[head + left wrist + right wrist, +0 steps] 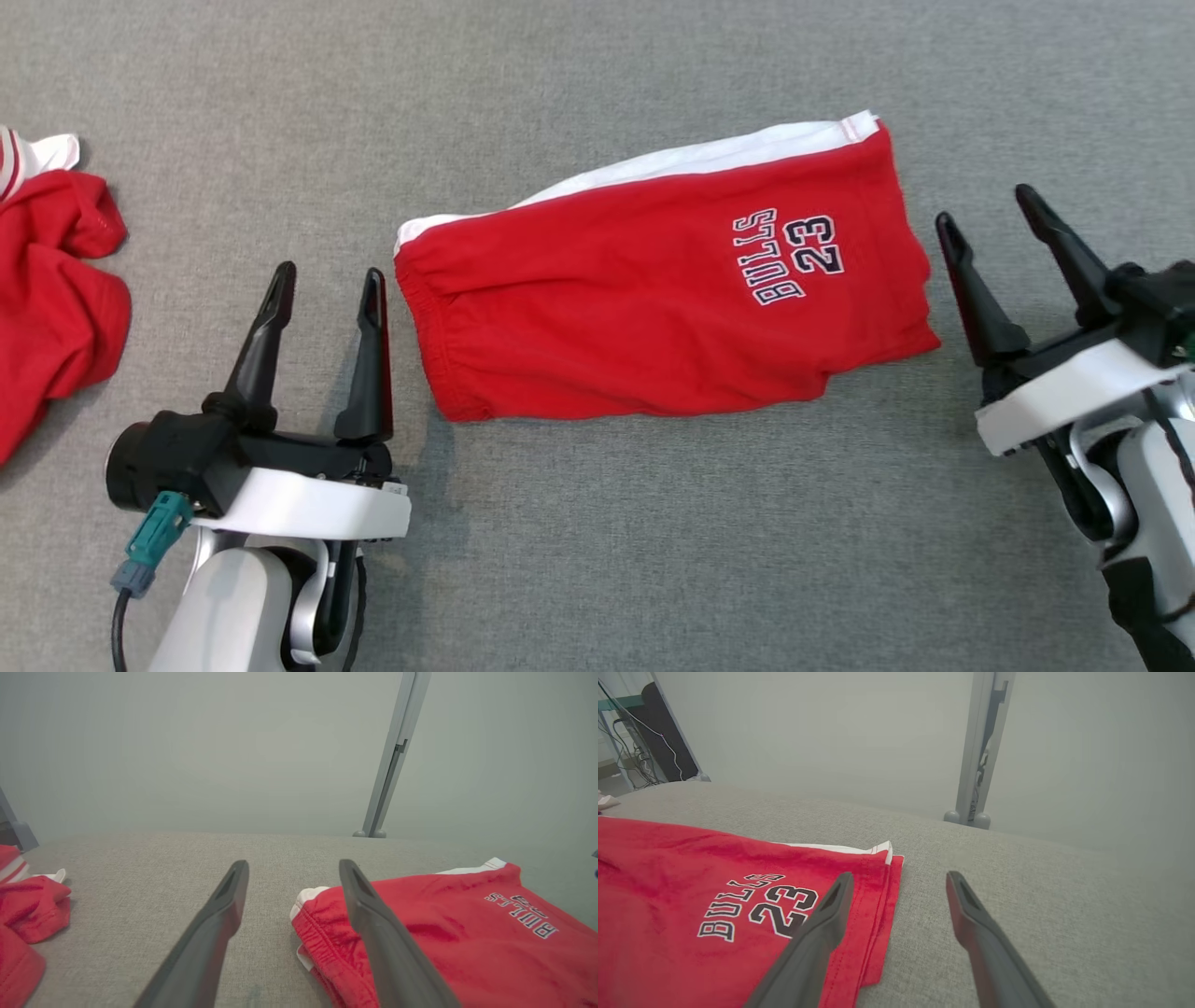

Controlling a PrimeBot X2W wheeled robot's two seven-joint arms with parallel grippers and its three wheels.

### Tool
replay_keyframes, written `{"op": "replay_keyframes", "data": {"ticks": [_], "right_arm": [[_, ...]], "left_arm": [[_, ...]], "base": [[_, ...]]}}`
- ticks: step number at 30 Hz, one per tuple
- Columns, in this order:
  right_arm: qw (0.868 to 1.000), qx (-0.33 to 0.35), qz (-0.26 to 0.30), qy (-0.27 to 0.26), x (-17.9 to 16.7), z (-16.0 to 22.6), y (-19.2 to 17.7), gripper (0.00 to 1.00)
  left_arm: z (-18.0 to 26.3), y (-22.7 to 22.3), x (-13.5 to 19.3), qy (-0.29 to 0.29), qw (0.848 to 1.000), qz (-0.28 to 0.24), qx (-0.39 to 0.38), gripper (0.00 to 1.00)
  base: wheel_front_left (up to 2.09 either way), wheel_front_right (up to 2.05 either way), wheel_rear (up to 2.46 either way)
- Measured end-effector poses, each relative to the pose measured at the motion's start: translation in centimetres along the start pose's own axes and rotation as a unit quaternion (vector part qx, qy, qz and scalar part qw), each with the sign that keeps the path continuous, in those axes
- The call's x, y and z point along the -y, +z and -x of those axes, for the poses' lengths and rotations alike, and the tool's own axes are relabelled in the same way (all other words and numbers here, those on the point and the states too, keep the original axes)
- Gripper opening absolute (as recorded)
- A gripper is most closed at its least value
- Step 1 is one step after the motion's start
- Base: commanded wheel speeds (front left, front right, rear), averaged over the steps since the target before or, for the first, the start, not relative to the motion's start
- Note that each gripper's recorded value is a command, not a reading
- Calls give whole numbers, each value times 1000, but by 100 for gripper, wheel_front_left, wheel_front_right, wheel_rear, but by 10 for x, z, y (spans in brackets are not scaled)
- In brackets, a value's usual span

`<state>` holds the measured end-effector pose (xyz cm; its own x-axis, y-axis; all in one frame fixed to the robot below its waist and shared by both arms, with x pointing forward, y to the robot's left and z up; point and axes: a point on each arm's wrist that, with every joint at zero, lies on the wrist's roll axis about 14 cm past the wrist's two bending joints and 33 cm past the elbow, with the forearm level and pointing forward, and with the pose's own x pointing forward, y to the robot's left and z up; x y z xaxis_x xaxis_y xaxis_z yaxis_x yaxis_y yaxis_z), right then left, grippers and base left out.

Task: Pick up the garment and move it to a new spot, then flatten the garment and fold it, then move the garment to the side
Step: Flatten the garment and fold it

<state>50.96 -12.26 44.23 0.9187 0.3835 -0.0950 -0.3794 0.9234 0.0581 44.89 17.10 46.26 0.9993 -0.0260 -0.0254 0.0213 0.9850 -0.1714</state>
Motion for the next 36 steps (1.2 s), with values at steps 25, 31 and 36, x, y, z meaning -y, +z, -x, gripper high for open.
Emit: {"op": "replay_keyframes", "data": {"ticks": [25, 31, 36], "right_arm": [[988, -115, -100, 38, -43, -8, -69, 0], [988, -101, -120, 12, -36, 20, -67, 0], [986, -99, -131, -15, -28, 48, -69, 0]], "left_arm": [[-4, -8, 1, 2, 1000, 6, -4, 100], [0, 0, 3, 0, 1000, 4, 5, 100], [6, 1, 6, -4, 1000, 6, 1, 100]], "base": [[0, 0, 0], [0, 0, 0], [0, 0, 0]]}}
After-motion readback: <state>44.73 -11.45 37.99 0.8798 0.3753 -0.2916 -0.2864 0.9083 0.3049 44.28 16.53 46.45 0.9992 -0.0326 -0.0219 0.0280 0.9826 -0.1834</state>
